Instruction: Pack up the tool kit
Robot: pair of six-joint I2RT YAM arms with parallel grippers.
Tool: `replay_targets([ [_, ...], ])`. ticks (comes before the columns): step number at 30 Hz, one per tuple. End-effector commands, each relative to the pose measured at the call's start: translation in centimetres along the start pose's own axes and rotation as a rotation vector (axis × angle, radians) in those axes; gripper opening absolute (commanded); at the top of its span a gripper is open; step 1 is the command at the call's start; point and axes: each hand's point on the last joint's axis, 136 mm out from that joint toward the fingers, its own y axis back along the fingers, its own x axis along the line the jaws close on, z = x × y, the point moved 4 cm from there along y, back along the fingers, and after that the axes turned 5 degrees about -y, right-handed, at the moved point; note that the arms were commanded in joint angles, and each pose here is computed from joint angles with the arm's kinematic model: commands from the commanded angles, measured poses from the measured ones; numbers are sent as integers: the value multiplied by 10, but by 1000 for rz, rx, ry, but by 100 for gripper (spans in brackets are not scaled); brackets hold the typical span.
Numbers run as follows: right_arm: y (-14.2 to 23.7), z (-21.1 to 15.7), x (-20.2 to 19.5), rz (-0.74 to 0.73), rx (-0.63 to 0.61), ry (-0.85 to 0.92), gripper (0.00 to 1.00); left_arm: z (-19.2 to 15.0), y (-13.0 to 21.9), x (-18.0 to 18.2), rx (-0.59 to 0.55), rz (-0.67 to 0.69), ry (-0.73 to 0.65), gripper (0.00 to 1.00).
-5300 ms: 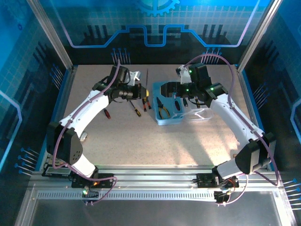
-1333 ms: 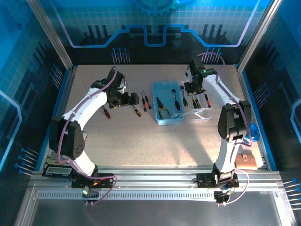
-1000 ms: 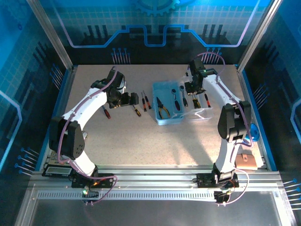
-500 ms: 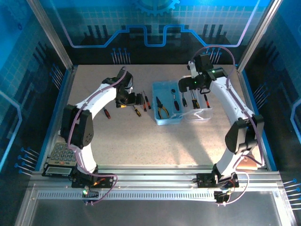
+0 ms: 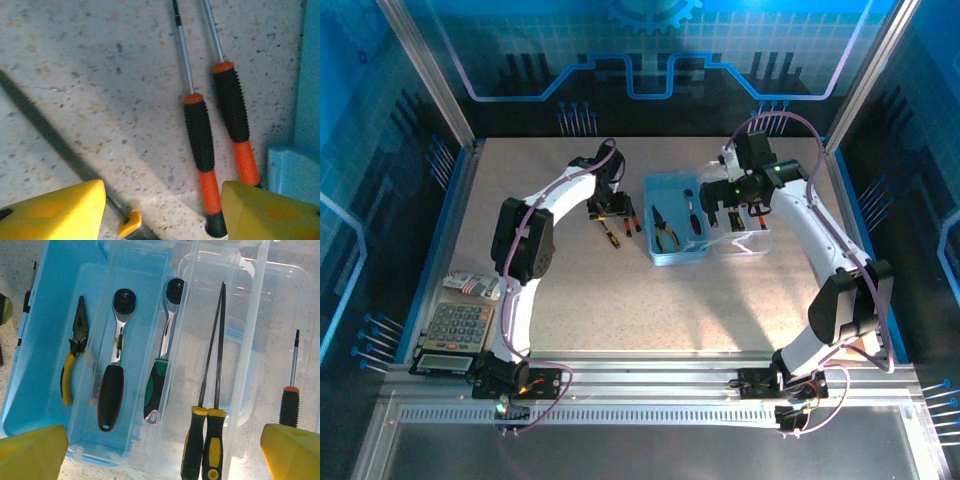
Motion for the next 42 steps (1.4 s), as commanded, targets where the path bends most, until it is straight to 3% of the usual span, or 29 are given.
replay_targets([
  [1,9,1,7,34,-28,-9,100,7,-5,-11,-7,-38,-8,62],
  [5,6,-2,9,40,-21,-12,100,6,-20,-9,29,-15,-1,59],
  [15,9,-4,10,48,-28,-12,100,4,-37,2,85,91,-16,41],
  [27,17,-2,12,65,-49,-12,100,-8,-46,3,124,96,-27,9],
  [31,23,0,15,82,-57,-10,100,-1,-25,-1,90,71,-32,0],
  [42,44,1,46,332,-103,-24,100,18,98,-21,-129,-168,7,0],
])
